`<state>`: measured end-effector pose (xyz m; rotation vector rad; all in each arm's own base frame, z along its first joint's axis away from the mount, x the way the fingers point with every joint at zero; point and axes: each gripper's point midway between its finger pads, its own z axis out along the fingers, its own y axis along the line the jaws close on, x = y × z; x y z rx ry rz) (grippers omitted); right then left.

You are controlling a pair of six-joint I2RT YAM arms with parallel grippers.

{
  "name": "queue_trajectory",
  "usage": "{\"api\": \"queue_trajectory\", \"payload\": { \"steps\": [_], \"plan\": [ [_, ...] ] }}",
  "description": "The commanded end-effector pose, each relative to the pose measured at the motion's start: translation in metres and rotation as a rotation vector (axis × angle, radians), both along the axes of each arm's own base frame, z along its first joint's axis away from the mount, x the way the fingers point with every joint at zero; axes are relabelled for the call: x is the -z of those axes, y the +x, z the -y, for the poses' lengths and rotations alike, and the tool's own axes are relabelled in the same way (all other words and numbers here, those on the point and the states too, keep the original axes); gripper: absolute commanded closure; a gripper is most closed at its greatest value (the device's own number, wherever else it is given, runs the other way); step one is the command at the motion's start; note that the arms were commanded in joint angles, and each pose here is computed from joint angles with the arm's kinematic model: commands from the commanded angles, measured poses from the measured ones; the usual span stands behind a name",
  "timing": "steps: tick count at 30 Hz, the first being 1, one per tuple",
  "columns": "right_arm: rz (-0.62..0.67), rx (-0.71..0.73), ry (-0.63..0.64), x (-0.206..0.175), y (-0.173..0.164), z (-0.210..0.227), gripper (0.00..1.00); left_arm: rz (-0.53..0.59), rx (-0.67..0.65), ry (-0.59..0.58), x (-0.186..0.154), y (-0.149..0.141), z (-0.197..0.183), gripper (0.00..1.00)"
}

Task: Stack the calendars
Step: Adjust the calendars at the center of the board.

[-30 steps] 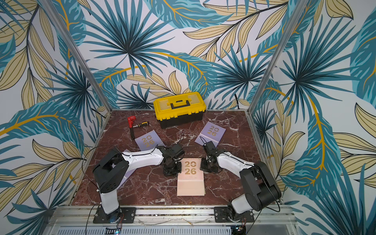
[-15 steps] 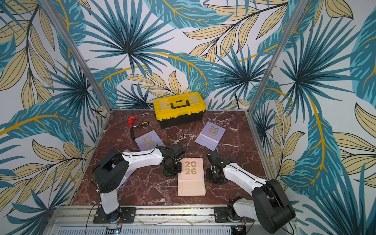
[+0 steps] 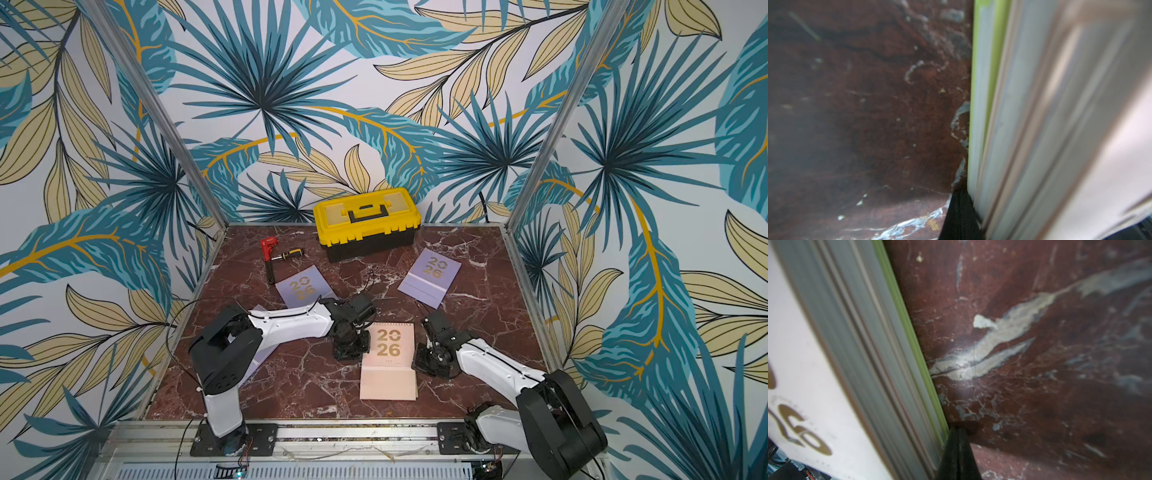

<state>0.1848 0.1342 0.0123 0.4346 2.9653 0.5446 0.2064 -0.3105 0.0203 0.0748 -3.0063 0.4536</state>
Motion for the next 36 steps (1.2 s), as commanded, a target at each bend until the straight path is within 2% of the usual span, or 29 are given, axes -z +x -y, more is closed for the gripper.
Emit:
{"api": "queue_trajectory", "payload": {
  "steps": [1, 11, 20, 24, 28, 31, 36],
  "plan": [
    [-0.091, -0.003, 0.016, 0.022, -0.024, -0.002, 0.97, 0.008, 0.010, -0.045, -0.003, -0.004, 0.009, 1.00],
    [-0.088, 0.009, 0.043, 0.023, -0.021, -0.007, 0.97, -0.001, 0.008, -0.065, -0.001, -0.011, 0.021, 1.00],
    [-0.097, 0.016, 0.025, 0.026, -0.028, -0.001, 0.97, 0.006, -0.016, -0.038, 0.005, -0.010, 0.014, 1.00],
    [-0.075, 0.015, -0.114, 0.014, -0.026, 0.022, 0.97, 0.008, -0.028, -0.037, 0.003, -0.007, 0.006, 1.00],
    [0.005, 0.031, -0.271, -0.025, -0.013, 0.047, 0.97, 0.032, -0.059, -0.052, -0.007, 0.003, -0.008, 1.00],
    [0.022, 0.021, -0.356, -0.043, -0.008, 0.061, 0.97, 0.043, -0.073, -0.045, -0.013, 0.009, -0.020, 0.96],
    [0.129, 0.035, -0.400, -0.069, 0.017, 0.066, 0.96, 0.068, -0.068, -0.027, -0.027, 0.016, -0.032, 0.91]
  ]
}}
